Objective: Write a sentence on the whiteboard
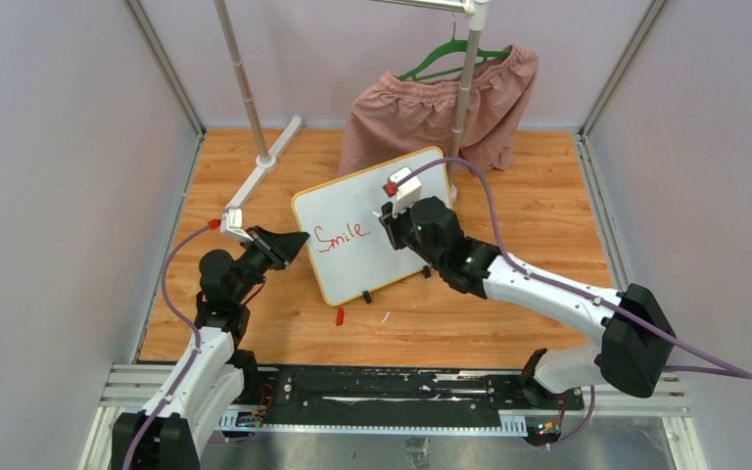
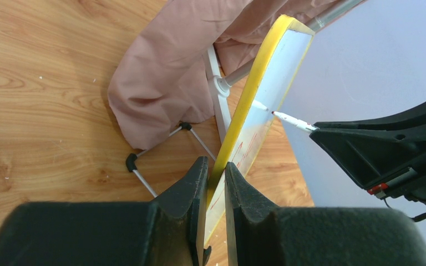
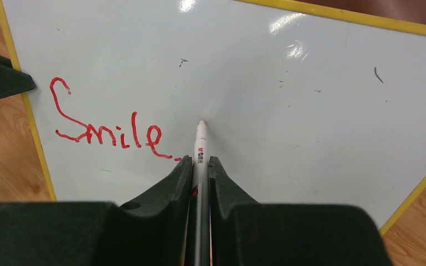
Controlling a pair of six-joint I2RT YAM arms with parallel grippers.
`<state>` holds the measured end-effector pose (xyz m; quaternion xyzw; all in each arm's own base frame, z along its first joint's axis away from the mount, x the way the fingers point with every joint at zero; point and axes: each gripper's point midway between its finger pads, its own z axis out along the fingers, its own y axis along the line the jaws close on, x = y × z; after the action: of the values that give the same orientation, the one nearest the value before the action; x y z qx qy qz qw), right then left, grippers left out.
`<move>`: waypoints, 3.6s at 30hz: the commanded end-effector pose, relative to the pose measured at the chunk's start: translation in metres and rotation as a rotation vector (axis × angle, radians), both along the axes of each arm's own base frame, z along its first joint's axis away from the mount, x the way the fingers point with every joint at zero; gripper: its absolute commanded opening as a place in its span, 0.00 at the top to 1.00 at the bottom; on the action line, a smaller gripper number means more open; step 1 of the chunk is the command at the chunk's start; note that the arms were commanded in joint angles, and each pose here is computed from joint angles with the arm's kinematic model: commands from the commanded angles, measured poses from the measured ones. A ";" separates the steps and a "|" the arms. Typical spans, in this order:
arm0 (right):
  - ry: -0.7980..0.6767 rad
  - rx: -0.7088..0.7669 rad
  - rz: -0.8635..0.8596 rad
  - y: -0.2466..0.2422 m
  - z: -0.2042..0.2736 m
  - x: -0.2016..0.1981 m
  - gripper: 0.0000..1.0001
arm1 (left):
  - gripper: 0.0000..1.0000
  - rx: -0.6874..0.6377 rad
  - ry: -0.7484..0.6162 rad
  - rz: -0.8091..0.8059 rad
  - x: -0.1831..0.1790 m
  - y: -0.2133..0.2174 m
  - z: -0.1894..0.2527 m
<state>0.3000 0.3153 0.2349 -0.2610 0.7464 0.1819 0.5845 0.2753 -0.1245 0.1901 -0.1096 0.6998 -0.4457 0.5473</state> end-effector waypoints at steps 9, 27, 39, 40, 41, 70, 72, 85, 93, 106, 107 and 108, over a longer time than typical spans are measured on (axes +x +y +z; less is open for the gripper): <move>0.037 -0.004 -0.020 -0.003 -0.014 0.005 1.00 | 1.00 -0.005 -0.012 -0.023 -0.003 -0.003 0.003; 0.098 0.000 -0.017 -0.015 -0.041 -0.012 1.00 | 1.00 -0.005 -0.014 -0.024 -0.003 -0.003 0.004; 0.081 0.017 -0.008 -0.011 -0.027 -0.010 1.00 | 1.00 -0.006 -0.013 -0.026 -0.003 -0.003 0.004; 0.076 0.017 -0.009 -0.010 -0.025 -0.009 1.00 | 1.00 -0.006 -0.014 -0.027 -0.003 -0.003 0.004; 0.072 0.015 -0.011 -0.010 -0.023 -0.008 1.00 | 1.00 -0.006 -0.013 -0.026 -0.004 -0.003 0.004; 0.077 -0.008 -0.056 -0.023 -0.027 -0.002 1.00 | 1.00 -0.007 -0.016 -0.024 -0.004 -0.003 0.004; 0.086 -0.006 -0.050 -0.022 -0.030 -0.004 1.00 | 1.00 -0.007 -0.018 -0.025 -0.004 -0.003 0.005; 0.119 -0.009 -0.030 -0.018 -0.042 -0.015 1.00 | 1.00 -0.007 -0.016 -0.025 -0.004 -0.003 0.005; 0.122 -0.010 -0.002 -0.005 -0.041 -0.019 1.00 | 1.00 -0.008 -0.021 -0.026 -0.005 -0.003 0.006; 0.057 -0.002 -0.047 -0.016 -0.017 -0.014 1.00 | 1.00 -0.007 -0.018 -0.025 -0.005 -0.003 0.004; 0.054 0.000 -0.055 -0.020 -0.015 -0.012 1.00 | 1.00 -0.007 -0.020 -0.025 -0.005 -0.003 0.005; 0.049 0.002 -0.065 -0.024 -0.012 -0.011 1.00 | 1.00 -0.007 -0.020 -0.027 -0.005 -0.004 0.005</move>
<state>0.2826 0.3061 0.1986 -0.2516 0.7785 0.1847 0.5445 0.2746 -0.1249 0.1913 -0.1076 0.6987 -0.4469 0.5482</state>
